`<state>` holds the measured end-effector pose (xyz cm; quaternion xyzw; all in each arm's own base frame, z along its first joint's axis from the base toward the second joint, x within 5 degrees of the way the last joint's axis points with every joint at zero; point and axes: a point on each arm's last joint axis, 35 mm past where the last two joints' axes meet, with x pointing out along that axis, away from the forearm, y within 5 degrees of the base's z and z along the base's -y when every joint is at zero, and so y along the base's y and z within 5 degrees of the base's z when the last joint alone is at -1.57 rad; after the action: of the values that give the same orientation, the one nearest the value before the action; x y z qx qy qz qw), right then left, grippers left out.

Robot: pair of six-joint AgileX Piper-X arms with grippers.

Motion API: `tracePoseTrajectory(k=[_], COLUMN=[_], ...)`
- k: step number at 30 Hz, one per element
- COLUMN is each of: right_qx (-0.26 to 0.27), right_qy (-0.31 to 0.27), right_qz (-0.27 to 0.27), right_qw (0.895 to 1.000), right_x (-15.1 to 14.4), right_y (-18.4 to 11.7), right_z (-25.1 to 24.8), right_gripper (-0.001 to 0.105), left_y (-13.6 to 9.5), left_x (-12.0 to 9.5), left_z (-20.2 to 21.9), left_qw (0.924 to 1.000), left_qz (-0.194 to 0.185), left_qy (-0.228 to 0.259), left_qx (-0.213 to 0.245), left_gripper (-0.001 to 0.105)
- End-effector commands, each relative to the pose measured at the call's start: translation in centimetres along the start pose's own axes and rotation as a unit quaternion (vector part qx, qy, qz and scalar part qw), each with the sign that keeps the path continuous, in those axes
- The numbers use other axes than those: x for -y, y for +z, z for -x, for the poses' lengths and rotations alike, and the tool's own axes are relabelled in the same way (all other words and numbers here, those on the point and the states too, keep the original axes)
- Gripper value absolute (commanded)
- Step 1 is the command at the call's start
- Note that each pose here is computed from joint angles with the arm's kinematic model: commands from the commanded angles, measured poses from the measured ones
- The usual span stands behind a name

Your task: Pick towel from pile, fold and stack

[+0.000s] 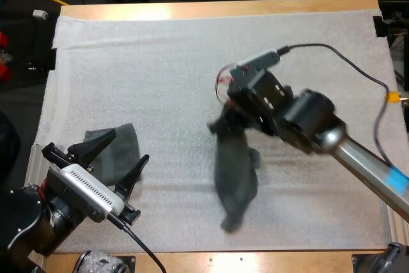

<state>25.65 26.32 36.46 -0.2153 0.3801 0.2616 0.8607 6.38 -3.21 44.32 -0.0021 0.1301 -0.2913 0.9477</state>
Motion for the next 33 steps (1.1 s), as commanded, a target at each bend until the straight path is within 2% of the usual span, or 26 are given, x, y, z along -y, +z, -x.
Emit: tracePoseTrajectory(k=[1,7,9,12,14,16,17,21,25,29,33], right_qx=[0.024,0.096,0.118,0.134,0.135,0.124,0.111,0.059,0.004,-0.038,-0.062], right_qy=[-0.012,-0.041,-0.045,-0.054,-0.054,-0.059,-0.063,-0.081,-0.078,-0.026,0.005], right_qz=[-0.009,-0.032,-0.028,-0.029,-0.034,-0.038,-0.039,-0.036,-0.012,-0.003,-0.005], right_qw=[1.000,0.994,0.992,0.989,0.989,0.990,0.991,0.994,0.997,0.999,0.998], right_x=[0.8,3.8,4.6,5.9,6.5,7.1,7.3,7.7,7.5,7.0,6.5], right_y=[0.7,2.4,3.0,3.5,3.5,3.2,2.9,1.8,0.6,-0.6,-1.9], right_z=[-0.5,-1.4,-1.0,-0.7,-0.8,-0.9,-1.0,-1.1,-1.1,-1.4,-2.5], right_gripper=[0.000,0.000,0.004,0.031,0.065,0.082,0.086,0.081,0.066,0.052,0.043], left_y=[0.2,0.2,0.2,0.2,0.2,0.2,0.2,0.2,0.2,0.2,0.2], left_x=[0.1,0.1,0.1,0.1,0.1,0.1,0.1,0.1,0.1,0.1,0.1], left_z=[0.2,0.2,0.2,0.2,0.2,0.2,0.2,0.2,0.2,0.2,0.2], left_qw=[0.9999,0.9999,0.9999,0.9999,0.9999,0.9999,0.9999,0.9999,0.9999,0.9999,1.0000], left_qz=[0.001,0.001,0.001,0.001,0.001,0.001,0.001,0.001,0.001,0.002,0.002], left_qy=[-0.005,-0.005,-0.005,-0.005,-0.005,-0.005,-0.005,-0.005,-0.005,-0.005,-0.005], left_qx=[0.009,0.009,0.009,0.009,0.009,0.009,0.009,0.009,0.009,0.009,0.007], left_gripper=[0.059,0.059,0.059,0.059,0.059,0.059,0.059,0.059,0.059,0.059,0.059])
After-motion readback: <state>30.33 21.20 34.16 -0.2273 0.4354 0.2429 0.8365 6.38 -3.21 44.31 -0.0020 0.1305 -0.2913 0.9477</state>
